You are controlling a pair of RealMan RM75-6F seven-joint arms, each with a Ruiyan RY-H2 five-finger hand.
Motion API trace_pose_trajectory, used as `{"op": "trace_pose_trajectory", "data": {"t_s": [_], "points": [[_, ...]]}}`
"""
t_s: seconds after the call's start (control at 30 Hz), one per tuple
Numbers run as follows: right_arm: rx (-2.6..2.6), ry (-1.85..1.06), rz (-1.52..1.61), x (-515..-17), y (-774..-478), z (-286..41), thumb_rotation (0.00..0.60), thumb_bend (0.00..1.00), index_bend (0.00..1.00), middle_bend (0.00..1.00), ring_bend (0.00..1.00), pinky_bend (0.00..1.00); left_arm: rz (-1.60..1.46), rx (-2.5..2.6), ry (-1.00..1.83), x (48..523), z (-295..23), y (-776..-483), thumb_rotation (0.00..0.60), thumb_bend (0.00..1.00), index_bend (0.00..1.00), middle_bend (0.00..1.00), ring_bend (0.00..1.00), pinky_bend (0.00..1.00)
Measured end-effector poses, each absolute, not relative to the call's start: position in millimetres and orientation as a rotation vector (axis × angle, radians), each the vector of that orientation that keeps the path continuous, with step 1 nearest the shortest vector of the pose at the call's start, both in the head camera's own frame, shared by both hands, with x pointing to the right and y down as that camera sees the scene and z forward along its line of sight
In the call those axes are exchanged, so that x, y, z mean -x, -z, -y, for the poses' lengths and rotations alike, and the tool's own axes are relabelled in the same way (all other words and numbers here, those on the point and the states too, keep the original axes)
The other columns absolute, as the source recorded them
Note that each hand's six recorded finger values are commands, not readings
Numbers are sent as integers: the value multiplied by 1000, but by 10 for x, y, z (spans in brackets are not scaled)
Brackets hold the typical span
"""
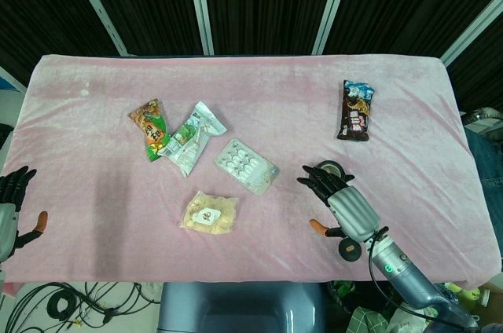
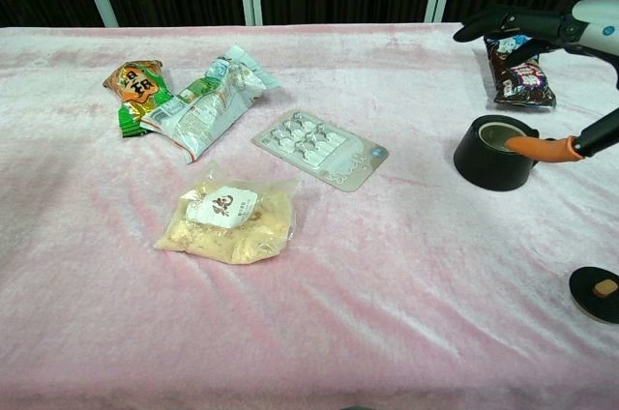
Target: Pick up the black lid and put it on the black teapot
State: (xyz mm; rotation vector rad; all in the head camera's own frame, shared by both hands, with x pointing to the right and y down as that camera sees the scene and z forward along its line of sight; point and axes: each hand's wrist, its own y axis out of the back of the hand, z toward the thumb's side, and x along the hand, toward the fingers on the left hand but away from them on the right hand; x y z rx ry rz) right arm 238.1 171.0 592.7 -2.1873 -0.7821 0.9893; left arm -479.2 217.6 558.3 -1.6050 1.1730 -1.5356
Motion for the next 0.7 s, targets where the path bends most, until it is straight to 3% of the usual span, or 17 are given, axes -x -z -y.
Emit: {"op": "trace_pose_trajectory", "data": {"t_s": [0.7], "points": [[2166,-1040,814,-2524,-5954,-1685,600,243,135,0,47,157,-1170,1603,1536,4781,-2178,-5595,600,439,84,22,0,0]]}}
